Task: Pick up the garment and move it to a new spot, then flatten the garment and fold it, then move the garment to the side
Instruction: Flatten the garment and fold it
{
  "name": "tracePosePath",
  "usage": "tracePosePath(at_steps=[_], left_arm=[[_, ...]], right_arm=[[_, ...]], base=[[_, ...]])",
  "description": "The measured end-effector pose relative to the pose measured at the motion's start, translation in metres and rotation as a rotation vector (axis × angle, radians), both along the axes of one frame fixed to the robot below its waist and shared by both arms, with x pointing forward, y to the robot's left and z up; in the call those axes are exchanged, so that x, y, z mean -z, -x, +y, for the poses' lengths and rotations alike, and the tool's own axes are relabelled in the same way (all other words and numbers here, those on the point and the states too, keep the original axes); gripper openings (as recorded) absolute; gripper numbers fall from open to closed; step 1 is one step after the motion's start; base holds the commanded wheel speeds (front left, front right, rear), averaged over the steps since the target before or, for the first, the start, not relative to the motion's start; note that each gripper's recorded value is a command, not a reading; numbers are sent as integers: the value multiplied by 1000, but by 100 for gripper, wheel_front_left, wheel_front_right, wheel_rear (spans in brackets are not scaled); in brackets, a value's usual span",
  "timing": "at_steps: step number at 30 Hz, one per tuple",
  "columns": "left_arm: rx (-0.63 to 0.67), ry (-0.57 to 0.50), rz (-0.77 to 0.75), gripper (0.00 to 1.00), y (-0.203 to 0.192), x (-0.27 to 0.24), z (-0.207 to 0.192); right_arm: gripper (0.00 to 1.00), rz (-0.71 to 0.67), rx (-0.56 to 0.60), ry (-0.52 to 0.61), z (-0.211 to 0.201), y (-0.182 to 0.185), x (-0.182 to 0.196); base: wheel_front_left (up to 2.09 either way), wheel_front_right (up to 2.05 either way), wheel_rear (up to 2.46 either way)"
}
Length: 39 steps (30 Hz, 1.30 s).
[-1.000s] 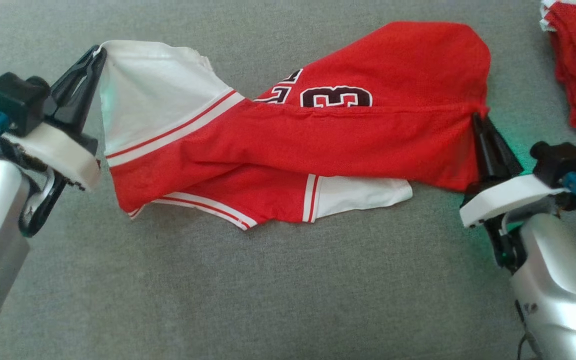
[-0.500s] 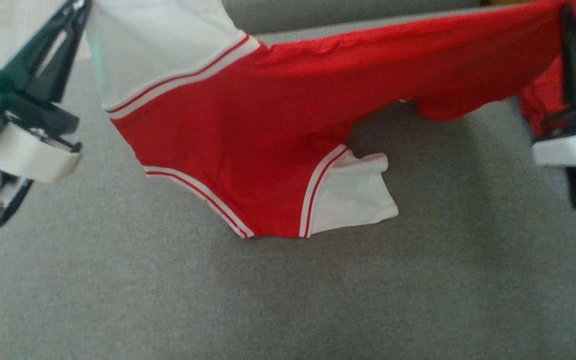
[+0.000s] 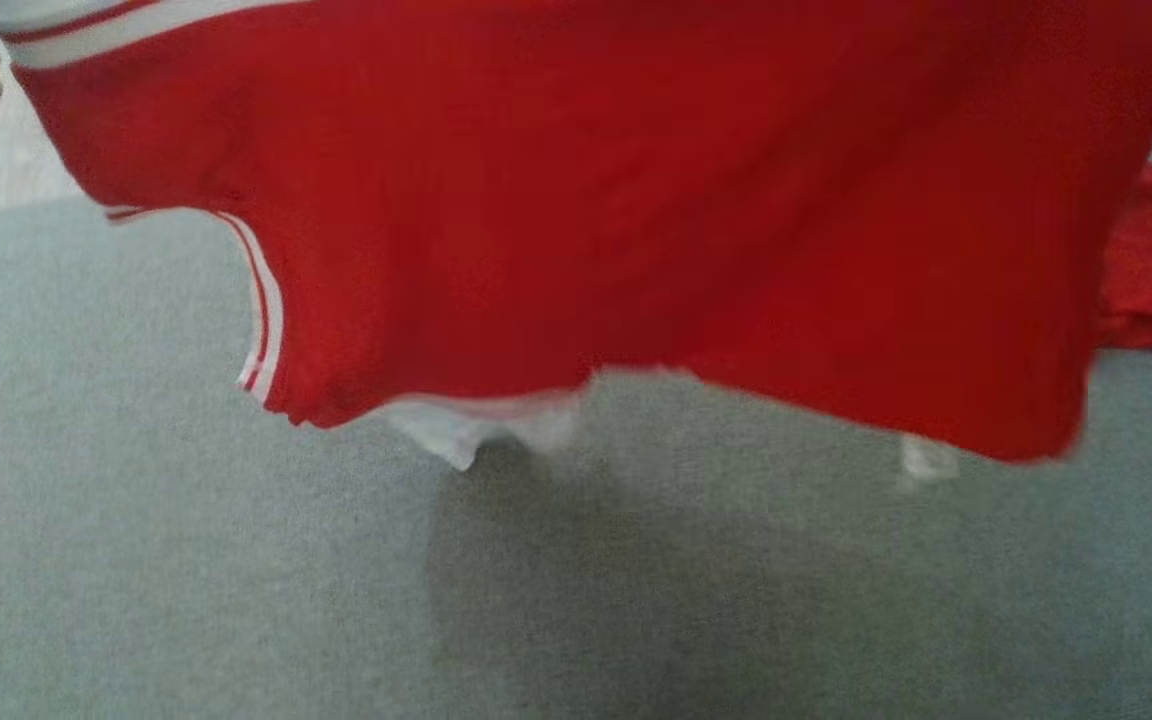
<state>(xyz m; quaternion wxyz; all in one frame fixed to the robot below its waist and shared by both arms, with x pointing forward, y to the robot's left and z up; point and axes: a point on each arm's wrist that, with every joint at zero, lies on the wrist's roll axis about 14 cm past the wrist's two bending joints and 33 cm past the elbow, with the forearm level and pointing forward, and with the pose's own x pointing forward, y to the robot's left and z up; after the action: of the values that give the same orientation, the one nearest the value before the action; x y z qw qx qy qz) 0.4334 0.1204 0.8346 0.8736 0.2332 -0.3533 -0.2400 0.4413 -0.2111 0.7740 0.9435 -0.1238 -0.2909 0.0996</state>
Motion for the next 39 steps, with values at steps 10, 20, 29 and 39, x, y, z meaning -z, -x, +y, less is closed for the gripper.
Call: tracePosePath(at_steps=[10,20,29,39], left_arm=[[-140,-85,135,0,-128,61,16],[-188,-63,-29,0,-179,51,14],[-110,-62,148,0,-141,138,14],[-145,-13,496,0,-25,273,30]], right_arm=[[0,186,-54,-8,30,-127,58],[0,105,30,-20,13,-198,71],[0,285,52,-32,7,-178,158],[0,522,94,-44,-14,-81,254]], base=[[0,0,0],[0,0,0],[0,0,0],[0,0,0]])
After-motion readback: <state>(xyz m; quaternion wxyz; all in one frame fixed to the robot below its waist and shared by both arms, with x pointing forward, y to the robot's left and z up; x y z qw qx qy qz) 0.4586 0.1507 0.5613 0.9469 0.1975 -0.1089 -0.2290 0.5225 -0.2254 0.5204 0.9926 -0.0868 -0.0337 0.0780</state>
